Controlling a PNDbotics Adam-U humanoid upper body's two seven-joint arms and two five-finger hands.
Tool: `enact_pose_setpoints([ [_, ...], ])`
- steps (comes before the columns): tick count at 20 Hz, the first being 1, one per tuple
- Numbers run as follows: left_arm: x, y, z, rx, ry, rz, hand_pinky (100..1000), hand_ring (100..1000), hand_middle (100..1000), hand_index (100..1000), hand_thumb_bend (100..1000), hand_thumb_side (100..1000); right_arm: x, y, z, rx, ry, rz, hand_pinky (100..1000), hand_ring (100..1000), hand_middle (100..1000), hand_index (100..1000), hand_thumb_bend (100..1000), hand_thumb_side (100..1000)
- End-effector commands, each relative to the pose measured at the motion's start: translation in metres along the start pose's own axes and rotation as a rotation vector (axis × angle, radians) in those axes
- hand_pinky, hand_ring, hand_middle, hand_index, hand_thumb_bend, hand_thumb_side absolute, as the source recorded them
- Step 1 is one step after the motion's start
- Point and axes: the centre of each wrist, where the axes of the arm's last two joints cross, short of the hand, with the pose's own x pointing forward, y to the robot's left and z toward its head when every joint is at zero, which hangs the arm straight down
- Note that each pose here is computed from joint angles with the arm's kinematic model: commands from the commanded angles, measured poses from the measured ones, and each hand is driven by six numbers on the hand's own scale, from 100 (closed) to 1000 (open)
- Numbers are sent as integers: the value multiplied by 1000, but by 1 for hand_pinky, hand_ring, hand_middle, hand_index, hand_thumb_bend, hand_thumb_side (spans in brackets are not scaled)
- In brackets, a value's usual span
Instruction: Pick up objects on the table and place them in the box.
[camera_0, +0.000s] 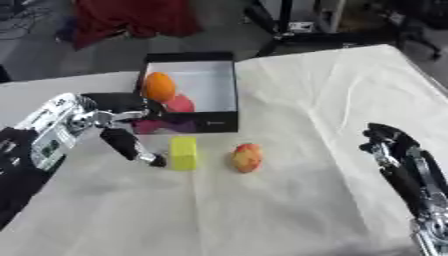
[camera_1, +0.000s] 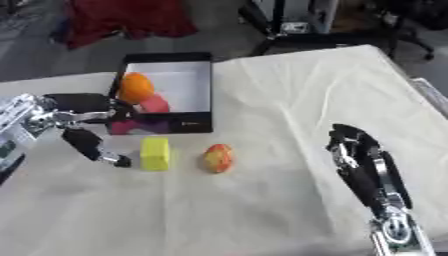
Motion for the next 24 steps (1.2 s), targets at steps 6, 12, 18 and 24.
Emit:
enact_pose_setpoints([
  [6, -6, -4, -8, 55, 23, 3, 776, 750, 821, 906, 566, 691, 5, -3, -4, -1, -27, 7, 748, 652, 698, 800, 100, 691],
  [12, 5, -11, -21, 67, -4, 3, 773, 743, 813, 902, 559, 692, 6, -2, -4, 1, -28, 4, 748, 652, 698, 800, 100, 691],
  [18, 12, -20, -30, 94, -5, -11, 751, 700, 774, 874, 515, 640, 6, -2, -5, 1, -29, 2, 748, 652, 698, 800, 100, 690],
  [24, 8, -27, -32, 156, 36, -3, 656, 531, 585, 745, 366, 471, 6, -2, -5, 0, -29, 1, 748, 652, 697, 799, 100, 691],
])
